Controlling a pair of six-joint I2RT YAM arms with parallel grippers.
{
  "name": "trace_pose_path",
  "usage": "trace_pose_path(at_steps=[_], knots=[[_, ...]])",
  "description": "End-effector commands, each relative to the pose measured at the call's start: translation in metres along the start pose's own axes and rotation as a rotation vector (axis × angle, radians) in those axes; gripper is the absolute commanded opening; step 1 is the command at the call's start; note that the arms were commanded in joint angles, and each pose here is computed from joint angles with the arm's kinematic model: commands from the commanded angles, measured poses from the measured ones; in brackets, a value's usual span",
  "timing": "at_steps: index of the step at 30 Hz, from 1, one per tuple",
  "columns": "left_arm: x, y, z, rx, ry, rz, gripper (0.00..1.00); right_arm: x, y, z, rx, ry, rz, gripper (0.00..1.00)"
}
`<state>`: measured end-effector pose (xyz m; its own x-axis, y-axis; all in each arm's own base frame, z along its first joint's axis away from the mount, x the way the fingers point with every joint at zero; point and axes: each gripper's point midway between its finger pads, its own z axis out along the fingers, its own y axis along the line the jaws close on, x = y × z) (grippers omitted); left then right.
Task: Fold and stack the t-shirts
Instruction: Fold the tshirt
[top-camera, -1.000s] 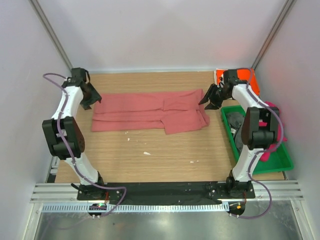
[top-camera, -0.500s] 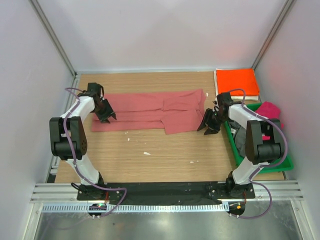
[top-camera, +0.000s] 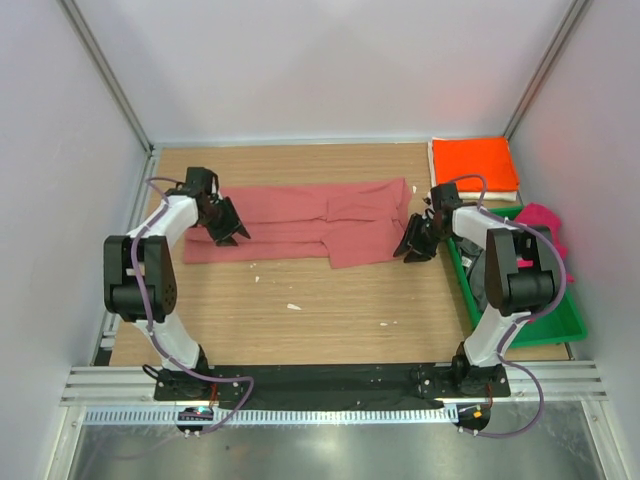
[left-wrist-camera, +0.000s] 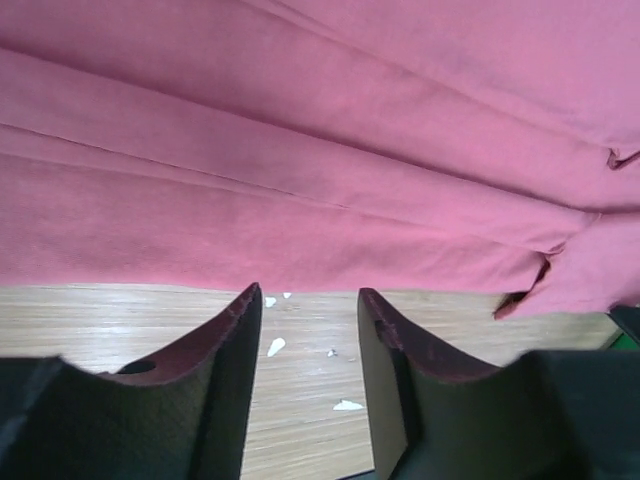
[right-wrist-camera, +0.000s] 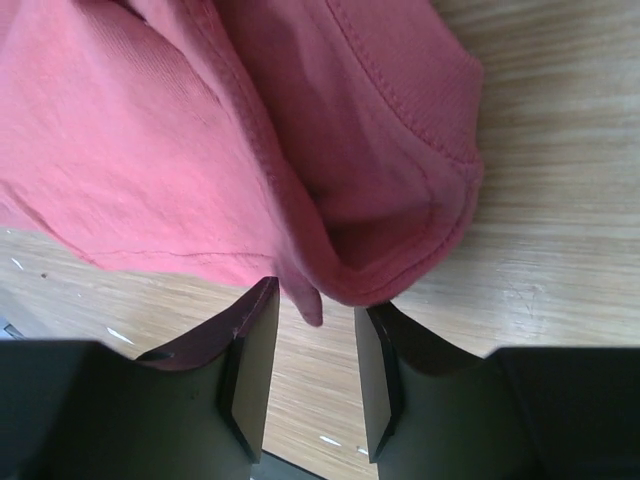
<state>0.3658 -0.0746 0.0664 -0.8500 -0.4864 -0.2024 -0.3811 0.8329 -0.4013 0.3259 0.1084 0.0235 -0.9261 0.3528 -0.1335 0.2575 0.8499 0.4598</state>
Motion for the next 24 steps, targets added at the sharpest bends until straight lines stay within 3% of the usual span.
trace_pose_path(at_steps=[1,5,13,18,24], knots=[[-0.021,-0.025,-0.016,0.082,-0.069,0.047,0.43,-0.022,0.019,-0.005,-0.048,-0.059,-0.026,0.41],[-0.023,-0.034,-0.012,0.112,-0.049,0.041,0.35,-0.021,0.026,-0.006,-0.077,-0.049,-0.002,0.32],[-0.007,-0.049,-0.001,0.139,-0.001,0.082,0.40,-0.022,0.047,-0.008,-0.173,-0.031,0.125,0.09],[-0.016,-0.045,-0.008,0.096,-0.029,0.109,0.41,-0.036,0.060,-0.016,-0.203,-0.062,0.143,0.06],[-0.036,-0.006,-0.019,-0.043,-0.089,0.061,0.36,-0.059,0.079,-0.026,-0.251,-0.112,0.189,0.04]])
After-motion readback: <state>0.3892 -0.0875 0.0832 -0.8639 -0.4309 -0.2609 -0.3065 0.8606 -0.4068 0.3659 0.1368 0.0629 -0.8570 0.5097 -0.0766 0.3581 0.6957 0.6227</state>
